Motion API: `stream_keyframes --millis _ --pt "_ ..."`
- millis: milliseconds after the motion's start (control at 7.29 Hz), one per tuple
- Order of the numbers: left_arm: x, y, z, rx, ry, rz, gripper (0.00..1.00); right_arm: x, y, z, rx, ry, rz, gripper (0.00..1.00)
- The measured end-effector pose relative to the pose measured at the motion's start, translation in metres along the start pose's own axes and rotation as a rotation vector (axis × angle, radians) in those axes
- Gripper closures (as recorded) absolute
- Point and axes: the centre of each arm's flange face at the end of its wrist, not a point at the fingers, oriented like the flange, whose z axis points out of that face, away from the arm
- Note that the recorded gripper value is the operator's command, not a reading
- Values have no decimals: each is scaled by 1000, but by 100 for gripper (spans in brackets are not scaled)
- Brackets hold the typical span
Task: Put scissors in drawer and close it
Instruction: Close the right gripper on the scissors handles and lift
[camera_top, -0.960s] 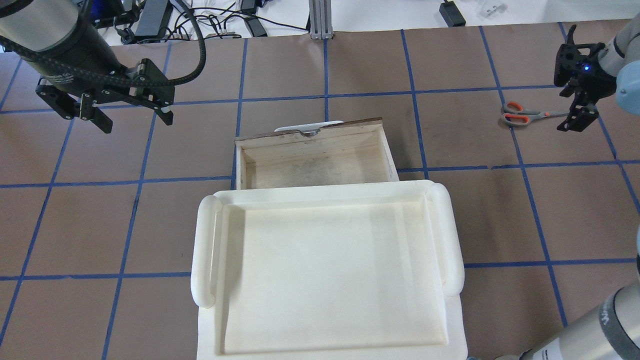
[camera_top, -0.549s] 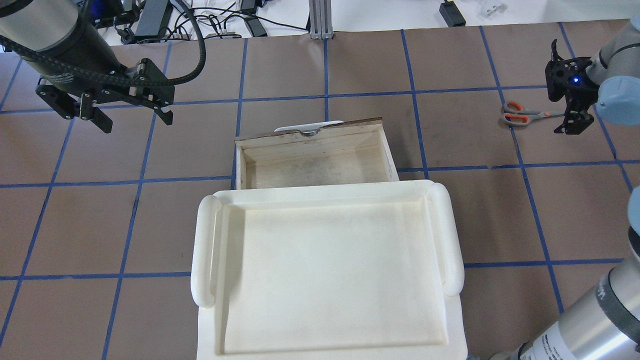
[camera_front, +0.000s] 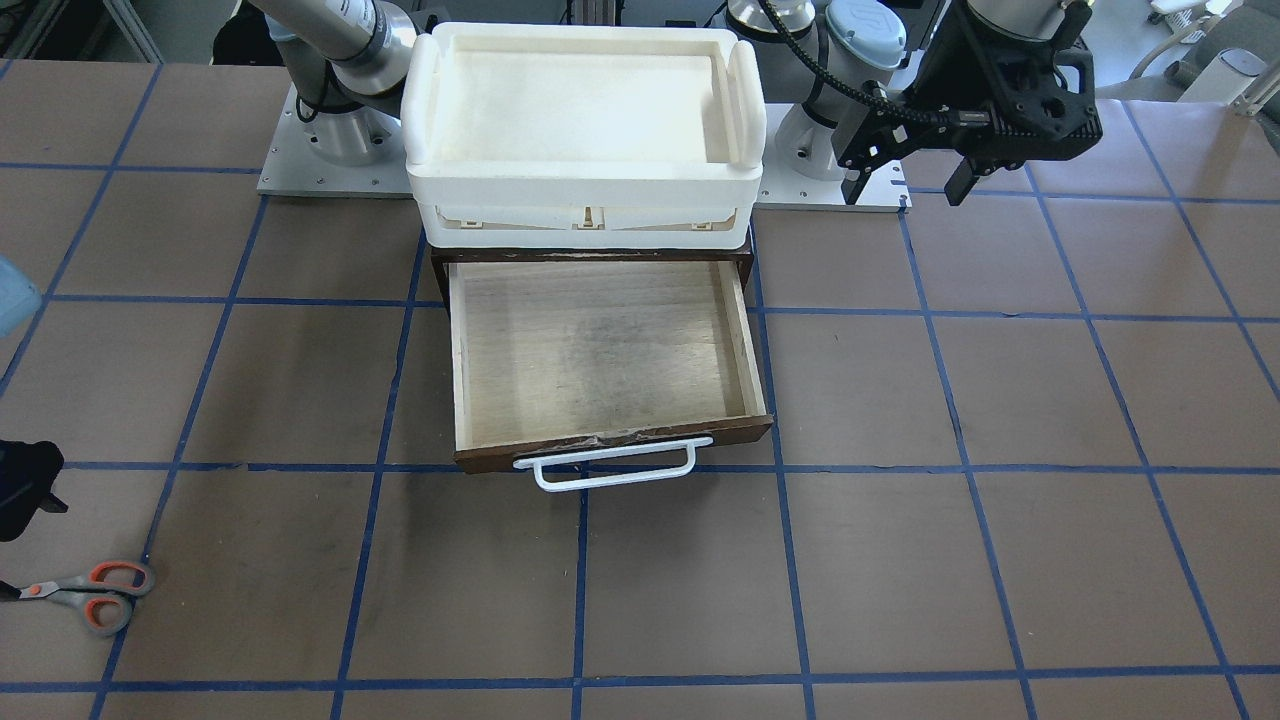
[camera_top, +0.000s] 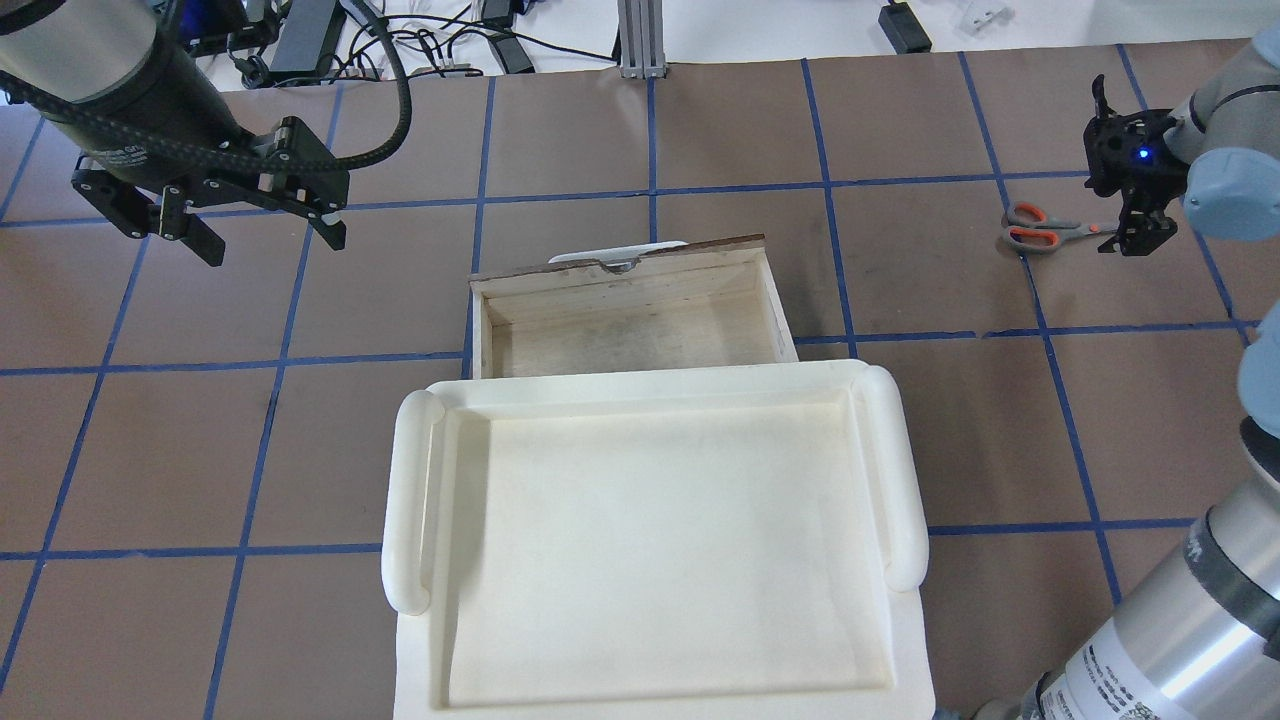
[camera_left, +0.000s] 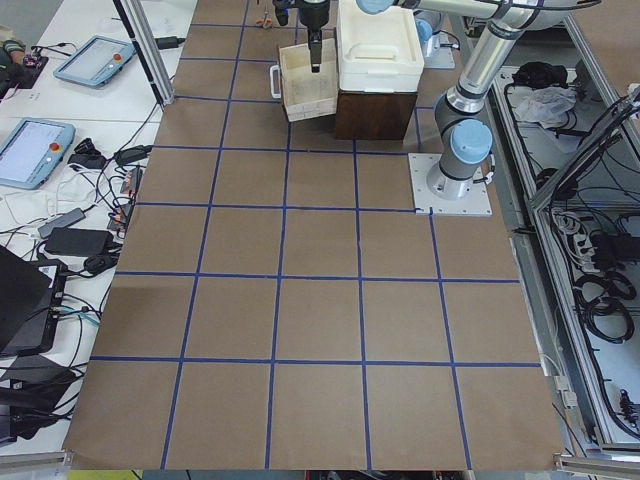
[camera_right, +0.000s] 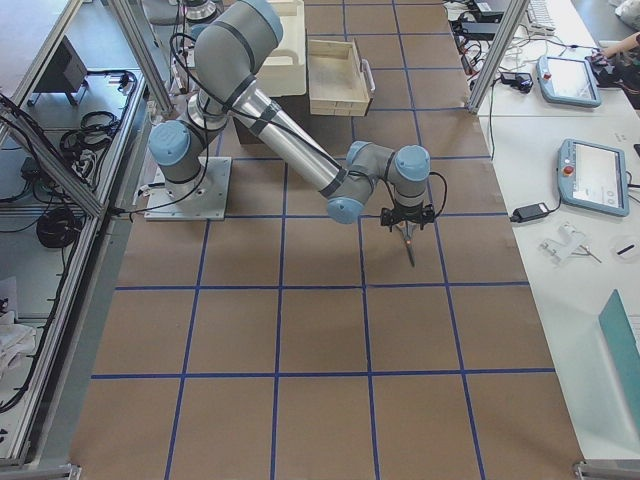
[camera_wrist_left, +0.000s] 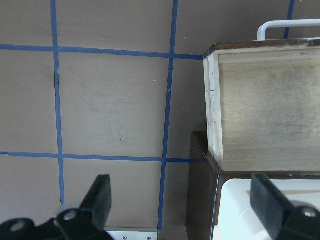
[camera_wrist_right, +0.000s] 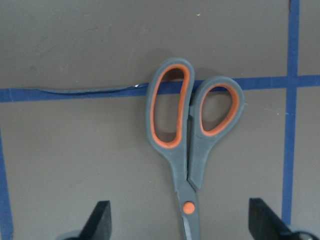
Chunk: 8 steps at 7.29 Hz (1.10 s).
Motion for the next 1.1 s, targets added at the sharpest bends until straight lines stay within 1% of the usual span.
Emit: stream_keyframes --millis 549,1097 --pt "0 0 0 0 0 0 0 5 5 27 14 -21 -1 4" --pt "0 0 0 -2 0 0 0 9 8 37 17 -28 1 4"
